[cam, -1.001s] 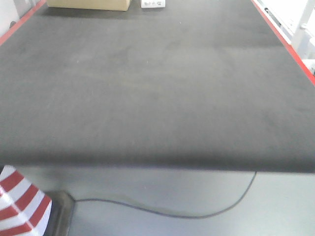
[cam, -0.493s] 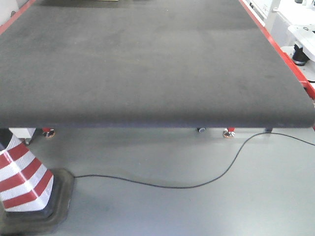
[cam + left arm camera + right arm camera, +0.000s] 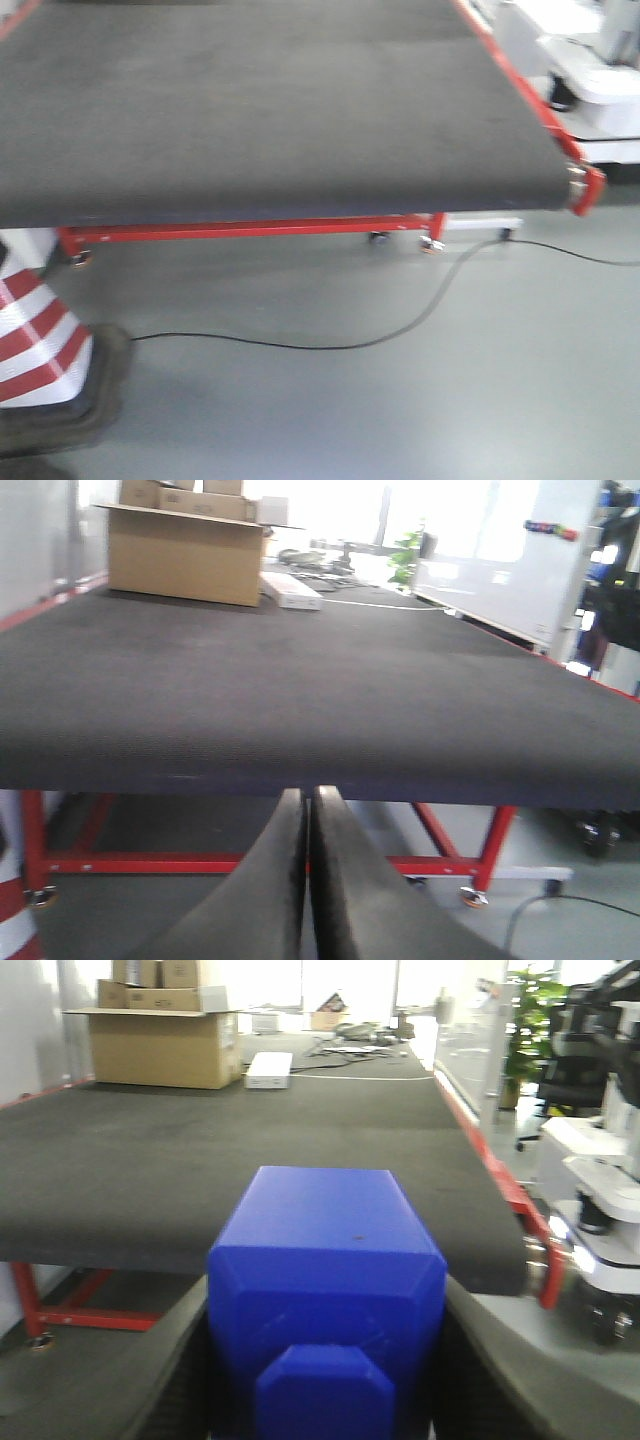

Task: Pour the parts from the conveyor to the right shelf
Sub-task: 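Drive the base away from the conveyor holding the block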

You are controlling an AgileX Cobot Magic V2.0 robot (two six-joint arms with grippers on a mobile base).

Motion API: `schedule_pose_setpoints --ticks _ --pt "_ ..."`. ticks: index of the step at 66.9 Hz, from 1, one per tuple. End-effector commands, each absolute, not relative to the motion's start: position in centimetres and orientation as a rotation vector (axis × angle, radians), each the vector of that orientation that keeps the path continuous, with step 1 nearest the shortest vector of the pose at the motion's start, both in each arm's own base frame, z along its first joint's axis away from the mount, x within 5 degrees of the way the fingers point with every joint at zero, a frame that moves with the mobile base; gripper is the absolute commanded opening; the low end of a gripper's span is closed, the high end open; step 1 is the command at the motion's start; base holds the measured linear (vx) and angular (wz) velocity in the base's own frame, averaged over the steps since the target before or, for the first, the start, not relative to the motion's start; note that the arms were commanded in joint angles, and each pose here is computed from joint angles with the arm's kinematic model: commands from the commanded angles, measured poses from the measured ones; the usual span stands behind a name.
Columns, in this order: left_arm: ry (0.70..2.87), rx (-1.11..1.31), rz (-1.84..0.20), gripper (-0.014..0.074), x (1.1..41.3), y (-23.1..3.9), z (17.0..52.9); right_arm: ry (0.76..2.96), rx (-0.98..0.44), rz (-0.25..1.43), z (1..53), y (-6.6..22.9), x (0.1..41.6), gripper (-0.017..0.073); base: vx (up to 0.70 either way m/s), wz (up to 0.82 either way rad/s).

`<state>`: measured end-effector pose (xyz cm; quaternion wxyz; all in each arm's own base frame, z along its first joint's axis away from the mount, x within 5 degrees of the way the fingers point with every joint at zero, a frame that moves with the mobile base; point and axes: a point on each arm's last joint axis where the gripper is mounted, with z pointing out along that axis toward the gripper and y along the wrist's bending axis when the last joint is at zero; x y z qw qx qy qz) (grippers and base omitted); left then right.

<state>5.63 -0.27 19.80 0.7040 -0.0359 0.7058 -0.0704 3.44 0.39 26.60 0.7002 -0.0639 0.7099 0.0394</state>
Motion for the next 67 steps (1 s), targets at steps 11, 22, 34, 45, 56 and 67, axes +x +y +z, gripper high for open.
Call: schedule_pose_setpoints --ticks 11,22,34,45,56,67 --pt "1.509 -0.081 -0.176 -0.0006 5.64 -0.32 19.79 1.483 -0.148 0.067 28.14 0.34 3.24 -0.0004 -0.16 -0.67" --pt "1.509 -0.081 -0.176 -0.0006 5.64 -0.32 19.79 1.483 -0.148 0.067 28.14 0.34 3.24 -0.0004 -0.16 -0.95" --pt "1.509 -0.081 -0.176 -0.0006 5.64 -0.32 19.79 1.483 -0.148 0.067 28.14 0.34 3.24 -0.0004 -0.17 -0.95" --pt "1.509 -0.081 -0.176 -0.0006 5.64 -0.32 19.79 1.483 -0.148 0.067 28.14 0.34 3.24 -0.0004 -0.17 -0.8" --pt "1.509 -0.081 -0.176 -0.0006 5.64 -0.32 19.79 1.483 -0.148 0.067 28.14 0.34 3.24 -0.0004 -0.18 -0.7" --pt "1.509 -0.081 -0.176 -0.0006 5.64 -0.32 19.79 1.483 -0.148 0.067 28.14 0.34 3.24 -0.0004 -0.18 -0.68"
